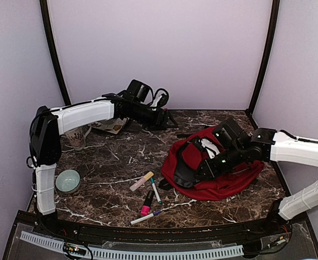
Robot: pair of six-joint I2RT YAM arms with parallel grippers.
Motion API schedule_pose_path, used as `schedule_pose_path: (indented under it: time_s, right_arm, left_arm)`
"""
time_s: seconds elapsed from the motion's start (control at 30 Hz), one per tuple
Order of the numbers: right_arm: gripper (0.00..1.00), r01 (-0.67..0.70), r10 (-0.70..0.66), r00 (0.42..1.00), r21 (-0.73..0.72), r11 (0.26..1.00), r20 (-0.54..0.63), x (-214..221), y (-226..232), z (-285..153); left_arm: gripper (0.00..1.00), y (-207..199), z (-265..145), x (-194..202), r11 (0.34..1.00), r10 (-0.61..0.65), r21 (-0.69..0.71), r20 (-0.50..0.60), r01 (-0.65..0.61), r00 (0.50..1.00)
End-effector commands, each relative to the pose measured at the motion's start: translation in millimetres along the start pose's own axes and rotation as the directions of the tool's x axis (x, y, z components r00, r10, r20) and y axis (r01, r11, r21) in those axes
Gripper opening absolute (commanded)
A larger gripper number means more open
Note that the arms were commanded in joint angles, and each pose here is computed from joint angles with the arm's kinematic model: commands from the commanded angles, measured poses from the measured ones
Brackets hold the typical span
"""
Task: Pack the student bag
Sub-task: Place the student bag in the largest pocket of the bag, then grab the largest pocket of the student bag.
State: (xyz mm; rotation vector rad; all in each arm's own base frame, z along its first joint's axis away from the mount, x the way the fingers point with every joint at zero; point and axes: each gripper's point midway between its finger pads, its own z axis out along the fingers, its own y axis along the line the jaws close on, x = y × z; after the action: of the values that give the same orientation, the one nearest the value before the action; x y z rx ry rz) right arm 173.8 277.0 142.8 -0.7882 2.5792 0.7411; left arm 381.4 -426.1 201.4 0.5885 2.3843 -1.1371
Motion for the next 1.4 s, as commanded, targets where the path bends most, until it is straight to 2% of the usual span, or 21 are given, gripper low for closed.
schedule_pose_path:
  time_s: [0.0,0.23,0.33,0.4,0.47,0.57,0.67,0.8,0.97,1.37]
  right_arm:
    - [0.35,-0.031,0.033,0.995,-0.019,0.999,0.089,-31,12,-14]
    - [0.55,-0.049,0.047,0.982,0.003,0.999,0.183,-53,15,-43]
    - [0.69,-0.1,0.07,0.958,0.095,0.99,0.279,-69,-3,-67]
    - [0.74,-0.184,0.112,0.928,0.176,0.967,0.354,-82,-24,-86]
    - [0.75,-0.252,0.152,0.899,0.199,0.947,0.412,-95,-39,-102]
    - [0.74,-0.316,0.217,0.859,0.148,0.937,0.464,-118,-50,-117]
    - [0.73,-0.366,0.294,0.844,0.081,0.927,0.448,-137,-60,-111]
    - [0.71,-0.422,0.376,0.842,0.039,0.906,0.386,-156,-75,-98]
    - [0.69,-0.473,0.436,0.845,0.052,0.879,0.309,-157,-91,-85]
    - [0.68,-0.506,0.465,0.844,0.111,0.855,0.269,-122,-112,-90]
  left_arm:
    - [0.71,-20,-9,-4,0.991,0.1,0.087,-0.016,-0.098,0.995]
    - [0.68,-30,-9,-12,0.978,0.161,0.13,0.01,-0.161,0.987]
    - [0.68,-30,-7,-17,0.975,0.186,0.124,0.017,-0.187,0.982]
    - [0.67,-28,-5,-22,0.976,0.19,0.108,0.021,-0.191,0.982]
    - [0.66,-25,-2,-23,0.978,0.182,0.099,0.018,-0.183,0.983]
    - [0.64,-25,0,-18,0.979,0.178,0.098,0.004,-0.178,0.984]
    - [0.64,-24,6,-11,0.977,0.199,0.074,-0.011,-0.198,0.98]
    - [0.62,-32,16,-11,0.949,0.312,0.026,0.018,-0.313,0.95]
    - [0.6,-27,34,-20,0.926,0.377,0.006,0.032,-0.377,0.926]
    - [0.47,-14,98,-31,0.932,0.361,0.024,0.057,-0.363,0.931]
